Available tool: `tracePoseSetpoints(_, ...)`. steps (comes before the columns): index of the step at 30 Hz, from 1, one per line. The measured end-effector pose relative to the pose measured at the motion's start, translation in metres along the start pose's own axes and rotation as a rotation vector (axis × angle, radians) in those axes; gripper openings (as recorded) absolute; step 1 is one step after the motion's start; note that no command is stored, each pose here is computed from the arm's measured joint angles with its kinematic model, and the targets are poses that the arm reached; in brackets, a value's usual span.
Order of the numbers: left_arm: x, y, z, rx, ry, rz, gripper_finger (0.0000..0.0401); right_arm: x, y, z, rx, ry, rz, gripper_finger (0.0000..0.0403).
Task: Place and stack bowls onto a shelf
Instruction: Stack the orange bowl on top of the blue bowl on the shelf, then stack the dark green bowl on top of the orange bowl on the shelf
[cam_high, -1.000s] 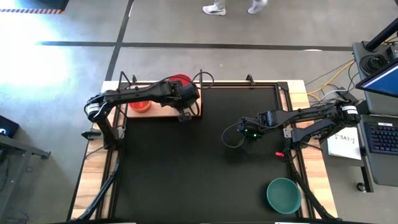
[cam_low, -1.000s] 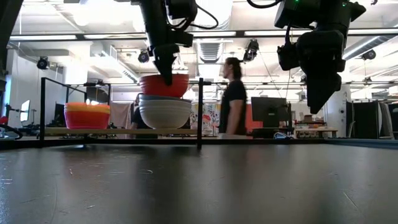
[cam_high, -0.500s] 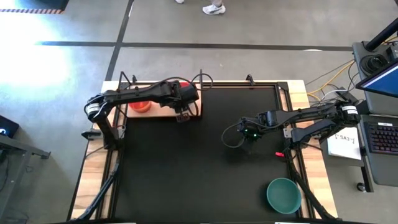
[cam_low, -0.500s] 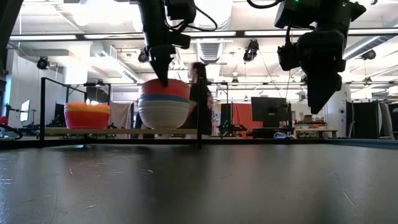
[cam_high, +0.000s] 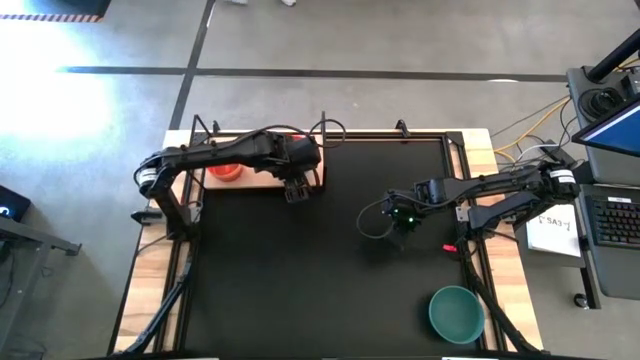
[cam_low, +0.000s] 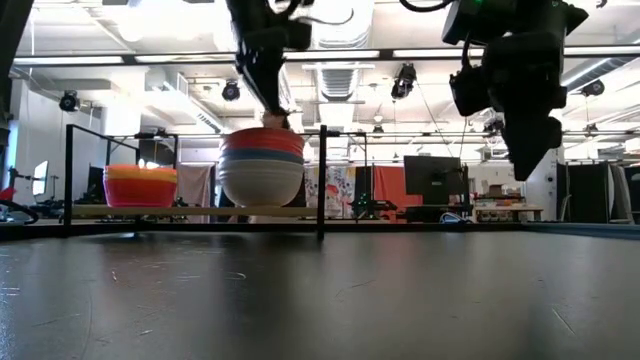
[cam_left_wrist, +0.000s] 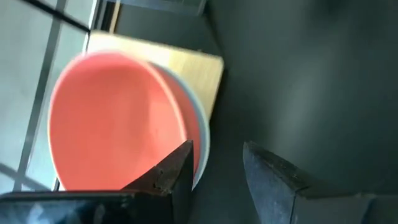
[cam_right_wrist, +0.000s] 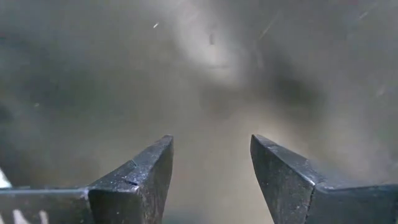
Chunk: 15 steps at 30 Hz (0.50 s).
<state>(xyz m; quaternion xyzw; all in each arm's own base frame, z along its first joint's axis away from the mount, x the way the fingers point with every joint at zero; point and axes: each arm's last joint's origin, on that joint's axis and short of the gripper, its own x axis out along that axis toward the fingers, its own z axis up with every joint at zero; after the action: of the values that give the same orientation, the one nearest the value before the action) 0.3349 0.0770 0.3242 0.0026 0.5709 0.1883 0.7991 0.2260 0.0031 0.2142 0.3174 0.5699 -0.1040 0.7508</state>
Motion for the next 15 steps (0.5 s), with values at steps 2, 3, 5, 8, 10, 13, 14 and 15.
tracePoseSetpoints(2, -0.008, -0.004, 0.003, 0.010, -0.028, -0.007, 0.0123, 0.001, 0.003, -0.003, 0.014, 0.021, 0.022, 0.0203)
tracePoseSetpoints(3, -0.011, -0.007, 0.004, 0.015, -0.040, -0.010, 0.0123, 0.001, 0.006, -0.004, 0.025, 0.030, 0.031, 0.0203)
tracePoseSetpoints(5, -0.015, -0.012, 0.005, 0.017, -0.055, -0.018, 0.0123, 0.003, 0.011, -0.009, 0.044, 0.046, 0.036, 0.0203)
tracePoseSetpoints(8, -0.018, -0.021, 0.005, 0.010, -0.062, -0.029, 0.0123, 0.005, 0.022, -0.019, 0.078, 0.083, 0.053, 0.0203)
tracePoseSetpoints(10, -0.020, -0.028, 0.004, -0.015, -0.066, -0.039, 0.0123, 0.007, 0.030, -0.027, 0.100, 0.108, 0.060, 0.0203)
tracePoseSetpoints(13, -0.024, -0.043, 0.005, 0.005, -0.095, -0.059, 0.0123, 0.009, 0.041, -0.040, 0.133, 0.144, 0.064, 0.0203)
tracePoseSetpoints(14, -0.025, -0.049, 0.005, 0.017, -0.110, -0.067, 0.0123, 0.009, 0.044, -0.045, 0.147, 0.162, 0.069, 0.0203)
tracePoseSetpoints(15, -0.027, -0.054, 0.006, 0.027, -0.127, -0.076, 0.0123, 0.010, 0.048, -0.049, 0.161, 0.178, 0.073, 0.0203)
